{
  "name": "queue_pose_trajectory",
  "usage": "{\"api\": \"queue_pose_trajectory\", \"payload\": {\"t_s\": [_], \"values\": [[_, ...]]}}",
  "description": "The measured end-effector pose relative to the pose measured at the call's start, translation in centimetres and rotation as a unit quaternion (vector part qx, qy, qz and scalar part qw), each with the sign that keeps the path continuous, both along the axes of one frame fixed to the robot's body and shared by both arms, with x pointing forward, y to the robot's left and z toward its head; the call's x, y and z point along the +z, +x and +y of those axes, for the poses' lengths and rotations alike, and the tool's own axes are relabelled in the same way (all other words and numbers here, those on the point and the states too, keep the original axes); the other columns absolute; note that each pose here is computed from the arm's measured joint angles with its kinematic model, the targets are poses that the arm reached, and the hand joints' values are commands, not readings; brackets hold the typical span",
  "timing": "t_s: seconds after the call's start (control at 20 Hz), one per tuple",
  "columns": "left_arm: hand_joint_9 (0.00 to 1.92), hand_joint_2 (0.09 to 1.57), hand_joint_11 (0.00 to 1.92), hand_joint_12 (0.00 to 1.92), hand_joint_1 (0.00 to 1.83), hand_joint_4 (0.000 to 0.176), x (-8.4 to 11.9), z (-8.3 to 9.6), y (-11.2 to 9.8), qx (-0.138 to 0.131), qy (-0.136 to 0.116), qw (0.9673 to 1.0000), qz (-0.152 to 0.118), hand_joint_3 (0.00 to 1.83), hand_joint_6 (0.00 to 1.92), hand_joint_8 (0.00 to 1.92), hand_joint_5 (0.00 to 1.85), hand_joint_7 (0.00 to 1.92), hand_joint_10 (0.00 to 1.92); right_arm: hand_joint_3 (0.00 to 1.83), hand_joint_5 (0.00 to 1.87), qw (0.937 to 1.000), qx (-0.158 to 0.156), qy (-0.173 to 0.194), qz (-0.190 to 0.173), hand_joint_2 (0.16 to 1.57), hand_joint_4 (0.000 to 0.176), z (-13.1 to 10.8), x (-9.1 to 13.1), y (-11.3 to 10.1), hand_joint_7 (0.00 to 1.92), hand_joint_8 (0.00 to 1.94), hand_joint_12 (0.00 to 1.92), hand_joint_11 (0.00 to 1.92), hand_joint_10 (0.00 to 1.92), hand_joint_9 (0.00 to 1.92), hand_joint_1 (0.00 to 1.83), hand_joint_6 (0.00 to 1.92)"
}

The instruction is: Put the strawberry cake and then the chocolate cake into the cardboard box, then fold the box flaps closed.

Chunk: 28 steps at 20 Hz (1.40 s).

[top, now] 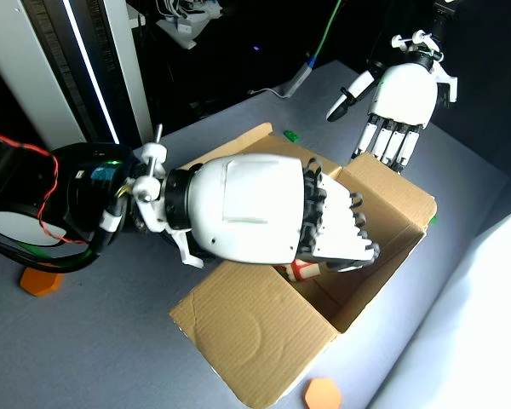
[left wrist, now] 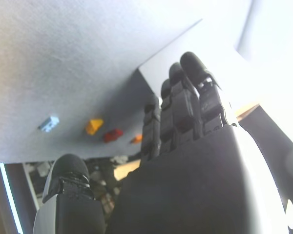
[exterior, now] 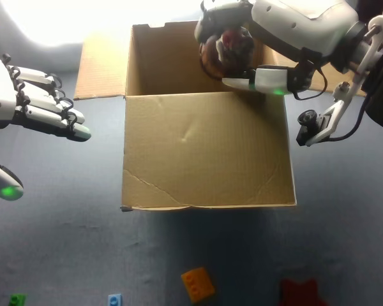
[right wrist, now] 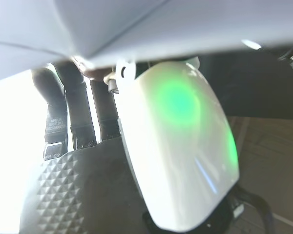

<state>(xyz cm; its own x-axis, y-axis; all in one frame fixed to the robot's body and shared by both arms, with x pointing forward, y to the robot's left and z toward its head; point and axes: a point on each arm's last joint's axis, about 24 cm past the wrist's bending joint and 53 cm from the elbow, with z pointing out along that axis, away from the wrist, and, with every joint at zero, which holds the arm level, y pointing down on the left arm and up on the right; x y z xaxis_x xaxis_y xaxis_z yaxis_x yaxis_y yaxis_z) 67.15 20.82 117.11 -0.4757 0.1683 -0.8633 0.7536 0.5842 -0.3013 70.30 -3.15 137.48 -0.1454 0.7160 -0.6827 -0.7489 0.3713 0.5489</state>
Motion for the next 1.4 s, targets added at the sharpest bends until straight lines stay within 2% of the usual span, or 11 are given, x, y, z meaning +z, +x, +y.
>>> {"api": "queue_pose_trajectory", "payload": {"t_s": [0.1,0.25,0.4,0.55,0.7,0.85,1.0,1.1,1.2,1.25,1.4], "values": [[0.28,1.08,0.0,1.04,0.08,0.067,0.1,0.0,0.2,0.004,-0.002,1.0,-0.001,0.0,0.0,0.0,0.17,0.21,0.0,0.0,0.28,1.0,-0.004,0.0,0.003,1.11,0.0,-0.3,-0.1,0.3,0.41,0.05,1.58,0.0,0.68,0.28,0.82,0.09],[0.28,1.08,0.0,1.04,0.1,0.065,0.4,0.1,0.6,0.014,-0.009,0.9999,-0.004,0.0,0.0,0.0,0.17,0.2,0.0,0.0,0.04,1.0,-0.006,-0.002,0.005,1.04,0.0,-0.3,-0.2,0.5,0.11,0.0,1.03,0.0,0.25,0.11,0.77,0.0],[0.29,1.08,0.0,1.07,0.09,0.066,1.0,0.2,1.3,0.029,-0.022,0.9993,-0.007,0.0,0.0,0.0,0.17,0.2,0.0,0.0,0.0,1.0,-0.006,-0.002,0.005,1.0,0.0,-0.3,-0.2,0.4,0.0,0.0,0.33,0.0,0.07,0.02,0.66,0.0],[0.26,1.08,0.0,1.03,0.07,0.066,1.4,0.2,1.7,0.041,-0.035,0.9985,-0.007,0.0,0.0,0.0,0.15,0.18,0.0,0.0,0.0,1.0,-0.006,-0.002,0.006,1.0,0.0,-0.4,-0.2,0.5,0.0,0.0,0.02,0.0,0.0,0.0,0.64,0.0],[0.28,1.08,0.0,1.05,0.1,0.069,2.0,0.1,1.8,0.045,-0.048,0.9978,-0.007,0.0,0.0,0.0,0.17,0.19,0.0,0.0,0.0,0.9997,-0.015,-0.006,0.016,0.99,0.0,-1.7,-0.1,0.6,0.0,0.0,0.0,0.0,0.0,0.0,0.64,0.0],[0.28,1.08,0.0,1.03,0.06,0.071,3.3,-0.2,2.1,0.047,-0.07,0.9964,-0.013,0.0,0.0,0.0,0.16,0.19,0.0,0.0,0.0,0.9979,-0.034,0.024,0.05,0.97,0.0,-5.0,0.7,1.1,0.0,0.0,0.0,0.0,0.0,0.0,0.67,0.0],[0.28,1.08,0.0,1.06,0.11,0.064,4.8,-0.5,2.4,0.048,-0.088,0.9947,-0.023,0.0,0.0,0.0,0.16,0.21,0.0,0.0,0.0,0.9966,-0.043,0.018,0.067,0.95,0.0,-7.1,0.3,0.1,0.0,0.0,0.01,0.02,0.0,0.0,0.7,0.0],[0.28,1.08,0.0,1.06,0.11,0.066,5.8,-0.7,2.5,0.044,-0.095,0.9939,-0.034,0.0,0.0,0.0,0.16,0.21,0.0,0.0,0.0,0.9959,-0.052,0.01,0.073,0.94,0.0,-8.5,0.1,-0.9,0.0,0.0,0.03,0.04,0.01,0.02,0.64,0.0],[0.27,1.09,0.0,1.01,0.08,0.065,7.0,-0.9,2.6,0.039,-0.096,0.9933,-0.05,0.0,0.0,0.0,0.16,0.19,0.0,0.0,0.0,0.9926,-0.069,0.02,0.098,0.95,0.0,-10.9,-0.4,-0.9,0.0,0.0,0.03,0.01,0.0,0.01,0.61,0.0],[0.25,1.09,0.0,0.99,0.08,0.063,7.7,-1.0,2.6,0.036,-0.097,0.993,-0.058,0.0,0.0,0.0,0.15,0.18,0.0,0.0,0.0,0.9895,-0.081,0.026,0.117,0.95,0.0,-12.5,-0.8,-0.7,0.01,0.0,0.12,0.0,0.0,0.01,0.61,0.0],[0.26,1.09,0.0,0.99,0.13,0.058,9.5,-1.6,2.5,0.026,-0.101,0.9914,-0.079,0.0,0.01,0.0,0.18,0.19,0.01,0.01,0.0,0.9855,-0.108,0.015,0.13,0.98,0.0,-15.3,-1.9,-0.8,0.02,0.01,0.14,0.0,0.0,0.02,0.47,0.0]]}}
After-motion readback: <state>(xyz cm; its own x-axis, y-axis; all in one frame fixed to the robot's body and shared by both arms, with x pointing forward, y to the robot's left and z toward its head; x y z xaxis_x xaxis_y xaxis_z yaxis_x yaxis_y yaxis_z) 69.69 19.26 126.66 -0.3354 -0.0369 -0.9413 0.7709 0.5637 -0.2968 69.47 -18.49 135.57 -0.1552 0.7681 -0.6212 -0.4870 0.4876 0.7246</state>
